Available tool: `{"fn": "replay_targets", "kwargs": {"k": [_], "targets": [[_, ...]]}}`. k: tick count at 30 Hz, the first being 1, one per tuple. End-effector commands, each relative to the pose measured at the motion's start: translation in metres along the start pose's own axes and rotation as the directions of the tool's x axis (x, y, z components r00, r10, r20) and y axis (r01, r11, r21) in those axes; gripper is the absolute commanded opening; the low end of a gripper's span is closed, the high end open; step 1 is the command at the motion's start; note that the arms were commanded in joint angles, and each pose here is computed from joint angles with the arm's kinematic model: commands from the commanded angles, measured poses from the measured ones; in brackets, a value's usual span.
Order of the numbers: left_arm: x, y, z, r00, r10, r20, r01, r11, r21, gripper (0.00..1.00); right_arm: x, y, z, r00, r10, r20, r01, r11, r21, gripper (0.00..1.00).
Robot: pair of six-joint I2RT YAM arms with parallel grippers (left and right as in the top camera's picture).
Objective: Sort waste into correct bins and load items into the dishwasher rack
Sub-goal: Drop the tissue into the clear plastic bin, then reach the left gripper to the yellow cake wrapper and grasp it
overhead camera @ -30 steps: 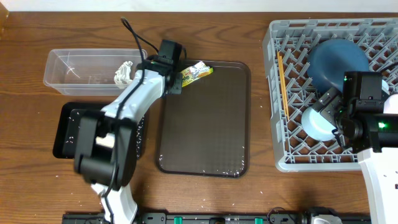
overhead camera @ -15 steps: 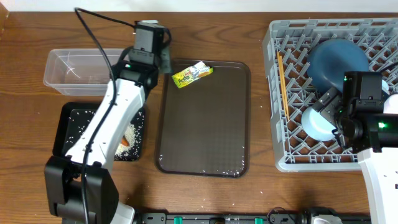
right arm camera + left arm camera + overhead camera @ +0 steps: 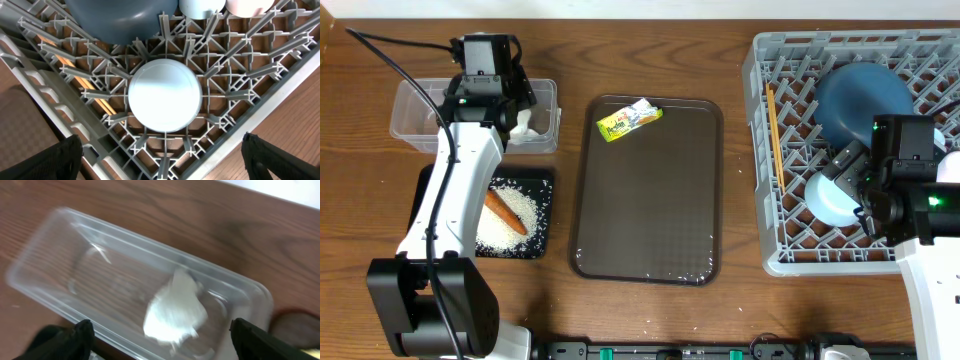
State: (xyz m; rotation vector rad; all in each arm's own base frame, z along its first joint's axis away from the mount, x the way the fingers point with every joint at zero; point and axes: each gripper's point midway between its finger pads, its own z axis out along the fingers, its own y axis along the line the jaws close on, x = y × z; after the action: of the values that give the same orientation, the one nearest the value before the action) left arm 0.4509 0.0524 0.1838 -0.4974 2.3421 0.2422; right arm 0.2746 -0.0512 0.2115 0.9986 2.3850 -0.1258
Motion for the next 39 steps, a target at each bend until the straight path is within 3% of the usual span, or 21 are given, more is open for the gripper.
{"fn": "replay_targets", "kwargs": {"k": [1,5,8,15,19,24,28,33,39], "targets": [[0.019,-0.047,-0.008,0.995,0.015,-0.097,0.009,0.969,0.249,0.9,-0.006,0.0,-0.005,1.0,-0.004,0.022,0.004,1.0,-0.003,0.99],[0.043,-0.112,-0.04,0.976,0.089,-0.196,0.041,0.819,0.572,0.9,-0.006,0.0,-0.005,1.0,-0.004,0.022,0.004,1.0,-0.003,0.98],[0.057,-0.144,-0.057,0.969,0.155,-0.191,0.005,0.765,0.644,0.9,-0.006,0.0,-0.005,1.0,-0.004,0.022,0.004,1.0,-0.003,0.99],[0.094,-0.183,-0.055,0.95,0.277,-0.145,-0.147,0.805,0.575,0.94,-0.006,0.0,-0.005,1.0,-0.004,0.022,0.004,1.0,-0.003,0.99],[0.107,-0.2,-0.052,0.938,0.317,-0.139,-0.182,0.793,0.581,0.95,-0.006,0.0,-0.005,1.0,-0.004,0.022,0.004,1.0,-0.003,0.99],[0.106,-0.226,-0.048,0.916,0.402,-0.003,-0.313,0.719,0.62,0.95,-0.006,0.0,-0.005,1.0,-0.004,0.022,0.004,1.0,-0.003,0.99],[0.109,-0.244,-0.043,0.86,0.495,0.122,-0.454,0.635,0.625,0.95,-0.006,0.0,-0.005,1.0,-0.004,0.022,0.004,1.0,-0.003,0.99],[0.13,-0.255,-0.025,0.787,0.593,0.168,-0.554,0.561,0.616,0.95,-0.006,0.0,-0.005,1.0,-0.005,0.021,0.005,1.0,-0.003,0.99],[0.143,-0.256,0.005,0.772,0.618,0.152,-0.576,0.577,0.579,0.95,-0.006,0.0,-0.005,1.0,-0.004,0.022,0.004,1.0,-0.003,0.99]]}}
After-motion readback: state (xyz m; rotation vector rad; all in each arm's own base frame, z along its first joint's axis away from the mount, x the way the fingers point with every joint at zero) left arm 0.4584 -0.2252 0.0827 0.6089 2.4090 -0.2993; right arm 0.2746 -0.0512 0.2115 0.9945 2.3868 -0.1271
